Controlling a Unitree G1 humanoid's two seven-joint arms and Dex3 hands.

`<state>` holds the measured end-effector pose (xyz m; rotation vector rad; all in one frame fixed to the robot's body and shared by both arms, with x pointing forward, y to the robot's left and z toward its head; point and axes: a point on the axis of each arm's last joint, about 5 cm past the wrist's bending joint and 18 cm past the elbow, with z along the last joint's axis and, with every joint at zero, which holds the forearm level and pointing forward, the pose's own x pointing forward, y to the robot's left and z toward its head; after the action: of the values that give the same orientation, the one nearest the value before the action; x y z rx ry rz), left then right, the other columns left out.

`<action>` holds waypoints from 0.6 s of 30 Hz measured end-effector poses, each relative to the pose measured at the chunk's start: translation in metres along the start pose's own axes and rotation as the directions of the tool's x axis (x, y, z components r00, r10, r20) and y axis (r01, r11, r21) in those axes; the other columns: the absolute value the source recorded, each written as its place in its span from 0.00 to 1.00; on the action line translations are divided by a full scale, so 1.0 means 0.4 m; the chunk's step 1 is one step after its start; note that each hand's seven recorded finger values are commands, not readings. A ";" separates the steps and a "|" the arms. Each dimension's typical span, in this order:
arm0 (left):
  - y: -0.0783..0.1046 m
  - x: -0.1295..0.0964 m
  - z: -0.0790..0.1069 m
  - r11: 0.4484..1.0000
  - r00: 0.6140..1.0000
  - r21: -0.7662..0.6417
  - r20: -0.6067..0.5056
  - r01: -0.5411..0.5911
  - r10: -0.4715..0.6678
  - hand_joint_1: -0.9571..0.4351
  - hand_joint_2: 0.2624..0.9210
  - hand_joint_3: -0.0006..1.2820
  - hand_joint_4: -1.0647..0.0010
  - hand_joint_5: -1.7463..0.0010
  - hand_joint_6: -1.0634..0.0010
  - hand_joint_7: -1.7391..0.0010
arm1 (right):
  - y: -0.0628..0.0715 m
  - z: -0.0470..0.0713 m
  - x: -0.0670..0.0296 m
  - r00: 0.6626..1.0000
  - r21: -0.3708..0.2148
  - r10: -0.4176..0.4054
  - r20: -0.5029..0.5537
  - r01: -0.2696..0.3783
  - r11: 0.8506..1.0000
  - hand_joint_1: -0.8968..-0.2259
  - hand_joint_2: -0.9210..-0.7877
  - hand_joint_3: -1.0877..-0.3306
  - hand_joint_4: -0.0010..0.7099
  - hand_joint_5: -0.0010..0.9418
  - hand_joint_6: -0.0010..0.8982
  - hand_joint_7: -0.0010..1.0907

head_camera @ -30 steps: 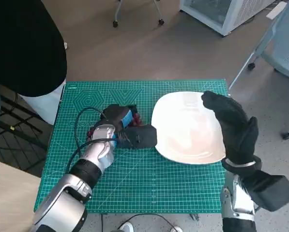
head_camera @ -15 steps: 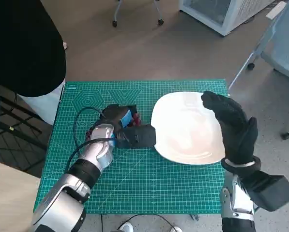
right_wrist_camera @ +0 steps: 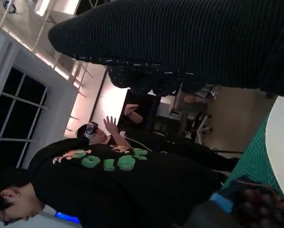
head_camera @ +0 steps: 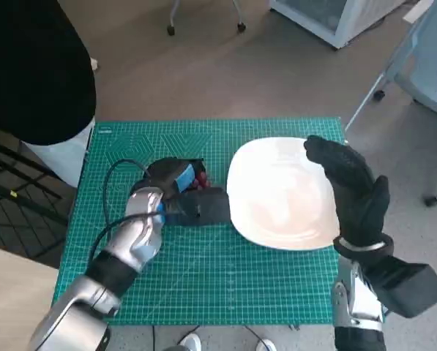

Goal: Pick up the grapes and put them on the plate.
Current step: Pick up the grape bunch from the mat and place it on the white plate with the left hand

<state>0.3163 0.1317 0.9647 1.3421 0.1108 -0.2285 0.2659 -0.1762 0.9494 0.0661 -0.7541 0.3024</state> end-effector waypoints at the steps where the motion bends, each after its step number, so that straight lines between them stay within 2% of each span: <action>1: 0.007 -0.005 0.001 1.000 1.000 0.002 0.009 -0.018 0.018 0.69 0.94 0.18 0.50 0.22 0.47 0.30 | 0.000 0.000 0.000 1.000 0.000 0.000 0.000 0.000 1.000 0.33 0.00 0.46 0.45 0.00 0.03 0.37; 8: 0.049 -0.042 0.001 0.991 0.988 -0.004 0.064 -0.137 0.137 0.69 0.99 0.11 0.46 0.27 0.45 0.29 | 0.001 0.000 0.001 1.000 0.001 -0.001 0.003 0.001 1.000 0.34 0.00 0.46 0.45 0.00 0.03 0.37; 13: 0.066 -0.068 -0.002 0.976 0.971 -0.005 0.104 -0.216 0.216 0.69 0.97 0.11 0.45 0.20 0.37 0.42 | 0.001 0.000 0.001 1.000 -0.001 -0.003 0.007 0.003 1.000 0.34 0.00 0.46 0.45 0.00 0.02 0.37; 18: 0.079 -0.087 -0.006 0.962 0.953 -0.009 0.132 -0.274 0.273 0.69 0.98 0.10 0.43 0.27 0.41 0.33 | 0.000 -0.002 -0.001 1.000 -0.002 -0.005 0.005 0.005 1.000 0.34 0.00 0.46 0.45 0.00 0.02 0.38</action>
<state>0.2899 0.1441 1.0016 1.3316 -0.1877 -0.0827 0.2663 -0.1762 0.9486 0.0672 -0.7594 0.2965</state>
